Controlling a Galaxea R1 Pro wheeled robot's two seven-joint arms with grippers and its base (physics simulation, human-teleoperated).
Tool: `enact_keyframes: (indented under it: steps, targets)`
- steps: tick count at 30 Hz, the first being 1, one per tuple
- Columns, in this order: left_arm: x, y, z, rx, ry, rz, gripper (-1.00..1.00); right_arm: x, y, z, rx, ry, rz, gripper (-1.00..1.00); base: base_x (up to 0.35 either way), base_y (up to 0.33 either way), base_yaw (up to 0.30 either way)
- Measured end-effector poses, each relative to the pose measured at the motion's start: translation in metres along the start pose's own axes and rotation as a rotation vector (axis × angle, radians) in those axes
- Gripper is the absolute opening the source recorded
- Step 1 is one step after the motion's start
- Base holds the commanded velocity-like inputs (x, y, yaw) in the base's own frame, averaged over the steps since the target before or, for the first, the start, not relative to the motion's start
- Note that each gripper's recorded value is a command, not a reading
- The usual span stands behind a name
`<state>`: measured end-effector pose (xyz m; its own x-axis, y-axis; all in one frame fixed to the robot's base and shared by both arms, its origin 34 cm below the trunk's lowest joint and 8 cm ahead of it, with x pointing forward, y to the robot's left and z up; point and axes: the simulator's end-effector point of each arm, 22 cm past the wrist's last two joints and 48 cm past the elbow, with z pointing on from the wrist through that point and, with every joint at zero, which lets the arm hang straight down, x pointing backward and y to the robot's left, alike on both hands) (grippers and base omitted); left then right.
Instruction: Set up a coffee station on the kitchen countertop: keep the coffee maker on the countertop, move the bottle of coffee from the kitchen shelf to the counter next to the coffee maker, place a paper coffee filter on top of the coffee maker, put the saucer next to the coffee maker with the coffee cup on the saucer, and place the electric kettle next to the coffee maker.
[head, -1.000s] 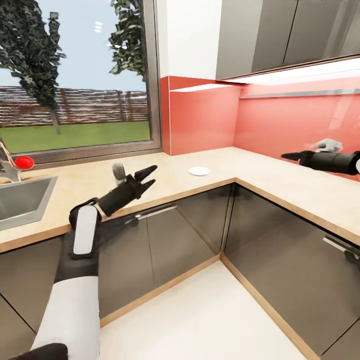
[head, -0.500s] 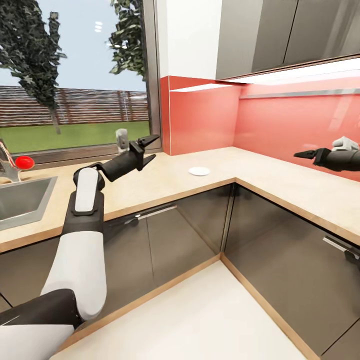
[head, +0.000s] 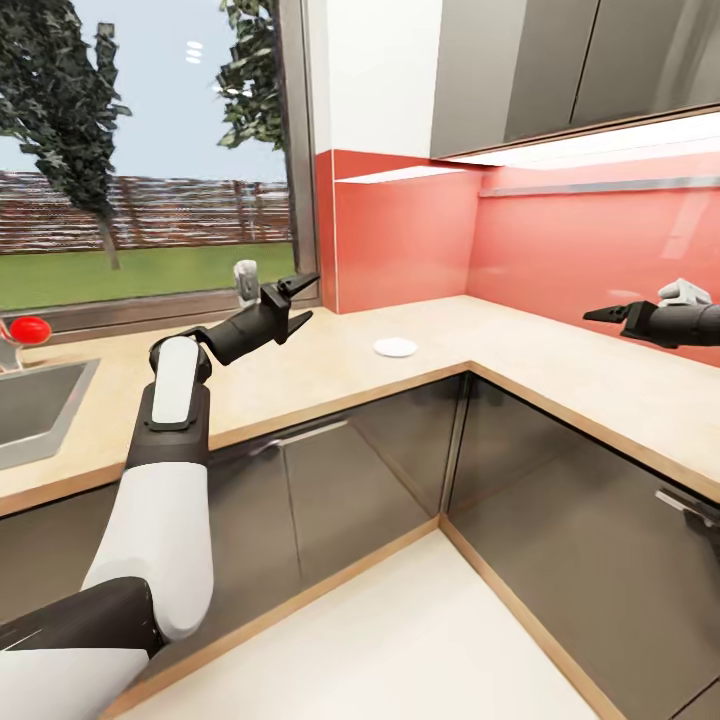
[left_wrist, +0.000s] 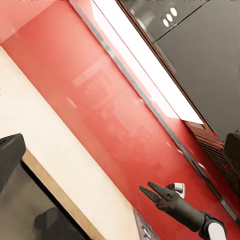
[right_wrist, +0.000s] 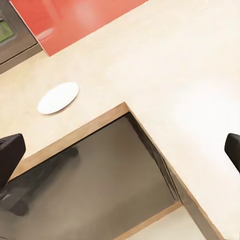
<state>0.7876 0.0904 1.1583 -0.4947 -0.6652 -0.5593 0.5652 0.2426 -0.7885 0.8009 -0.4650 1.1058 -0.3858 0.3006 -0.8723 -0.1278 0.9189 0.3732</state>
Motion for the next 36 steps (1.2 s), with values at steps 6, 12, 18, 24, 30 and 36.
enact_keyframes:
  steps: [6, 12, 18, 24, 30, 36]
  targets:
    - [0.0, 0.0, 0.0, 0.0, -0.001, 0.0, 1.0, 0.0, 0.001, 0.0, -0.002, 0.0, 0.0, 1.0, 0.305, -0.004, 0.0]
    - [0.0, 0.0, 0.0, 0.0, -0.001, -0.001, 1.0, 0.0, 0.001, 0.0, -0.003, 0.0, 0.0, 1.0, 0.324, -0.001, 0.0]
    - [0.003, 0.007, 0.001, -0.009, 0.008, -0.016, 1.0, 0.0, 0.002, 0.001, -0.004, 0.0, 0.0, 1.0, 0.287, -0.011, 0.04]
    - [0.007, 0.013, 0.003, -0.017, 0.016, -0.029, 1.0, 0.001, 0.002, 0.001, -0.004, 0.001, 0.0, 1.0, 0.083, -0.022, 0.178]
    - [0.008, 0.014, 0.003, -0.019, 0.019, -0.032, 1.0, 0.001, 0.003, 0.001, -0.005, 0.002, 0.0, 1.0, 0.216, -0.175, 0.031]
    - [0.014, 0.023, 0.005, -0.032, 0.032, -0.053, 1.0, 0.001, 0.002, 0.002, -0.005, 0.003, 0.001, 1.0, 0.175, -0.144, 0.191]
